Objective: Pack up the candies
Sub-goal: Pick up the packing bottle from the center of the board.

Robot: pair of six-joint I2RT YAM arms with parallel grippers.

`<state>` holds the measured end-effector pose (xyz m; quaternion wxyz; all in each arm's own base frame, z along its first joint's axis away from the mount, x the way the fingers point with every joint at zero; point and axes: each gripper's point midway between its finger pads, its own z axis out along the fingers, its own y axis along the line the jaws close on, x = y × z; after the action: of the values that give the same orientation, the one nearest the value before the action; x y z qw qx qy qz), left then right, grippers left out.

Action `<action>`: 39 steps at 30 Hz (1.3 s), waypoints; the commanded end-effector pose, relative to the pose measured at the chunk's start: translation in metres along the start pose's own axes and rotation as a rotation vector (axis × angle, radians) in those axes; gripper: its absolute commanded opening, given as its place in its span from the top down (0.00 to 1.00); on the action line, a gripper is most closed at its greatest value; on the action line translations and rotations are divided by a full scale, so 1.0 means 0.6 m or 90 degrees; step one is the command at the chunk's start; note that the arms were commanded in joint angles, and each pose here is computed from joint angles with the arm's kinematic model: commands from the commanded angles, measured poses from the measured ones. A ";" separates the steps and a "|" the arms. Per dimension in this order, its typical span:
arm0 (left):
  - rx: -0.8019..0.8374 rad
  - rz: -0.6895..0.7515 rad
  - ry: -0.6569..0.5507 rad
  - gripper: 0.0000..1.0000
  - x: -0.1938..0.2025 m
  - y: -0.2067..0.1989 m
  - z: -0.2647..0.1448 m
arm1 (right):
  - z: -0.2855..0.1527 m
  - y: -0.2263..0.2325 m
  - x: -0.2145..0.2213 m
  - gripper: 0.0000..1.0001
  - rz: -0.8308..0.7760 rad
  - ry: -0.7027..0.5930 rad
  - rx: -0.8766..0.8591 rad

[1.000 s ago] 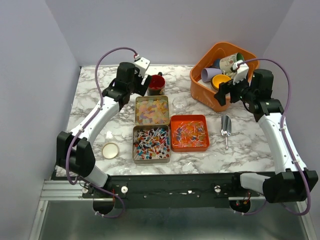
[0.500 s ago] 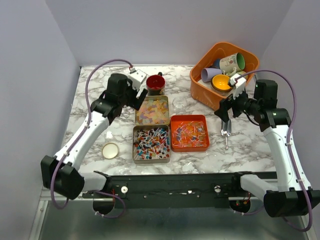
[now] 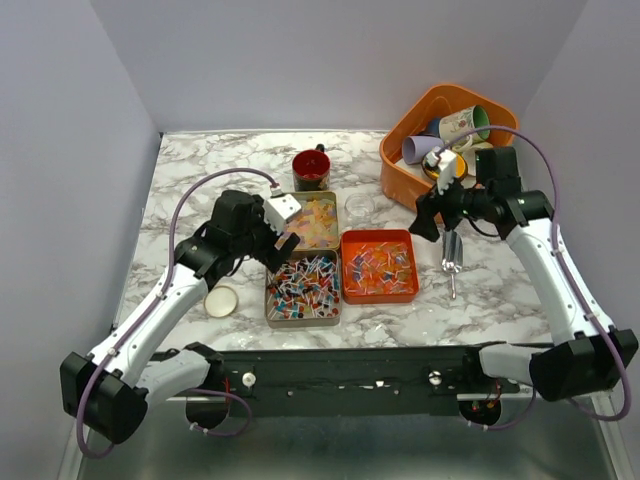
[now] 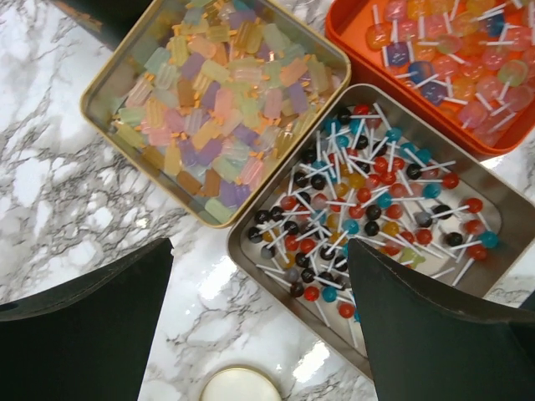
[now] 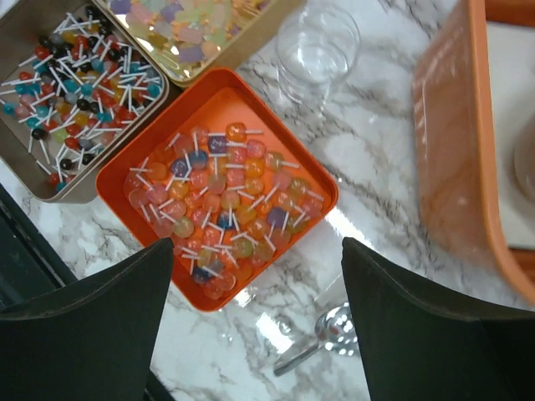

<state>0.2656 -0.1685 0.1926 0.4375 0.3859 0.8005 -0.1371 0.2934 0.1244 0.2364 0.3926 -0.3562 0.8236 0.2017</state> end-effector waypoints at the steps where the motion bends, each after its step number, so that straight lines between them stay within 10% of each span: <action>1: -0.030 0.016 0.019 0.04 0.010 0.035 -0.005 | 0.042 0.000 -0.104 0.19 -0.145 -0.061 -0.032; 16: -0.133 -0.208 -0.005 0.03 0.012 0.113 -0.037 | 0.312 0.027 -0.082 0.35 -0.296 0.105 -0.181; 39: -0.193 -0.215 -0.022 0.02 0.019 0.149 -0.060 | 0.423 -0.016 0.007 0.49 -0.260 0.209 -0.125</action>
<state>0.3041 -0.0879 0.2059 0.4597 0.1862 0.8627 -0.0992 0.4144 0.2671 0.0830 0.2438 -0.5820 0.7613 0.1492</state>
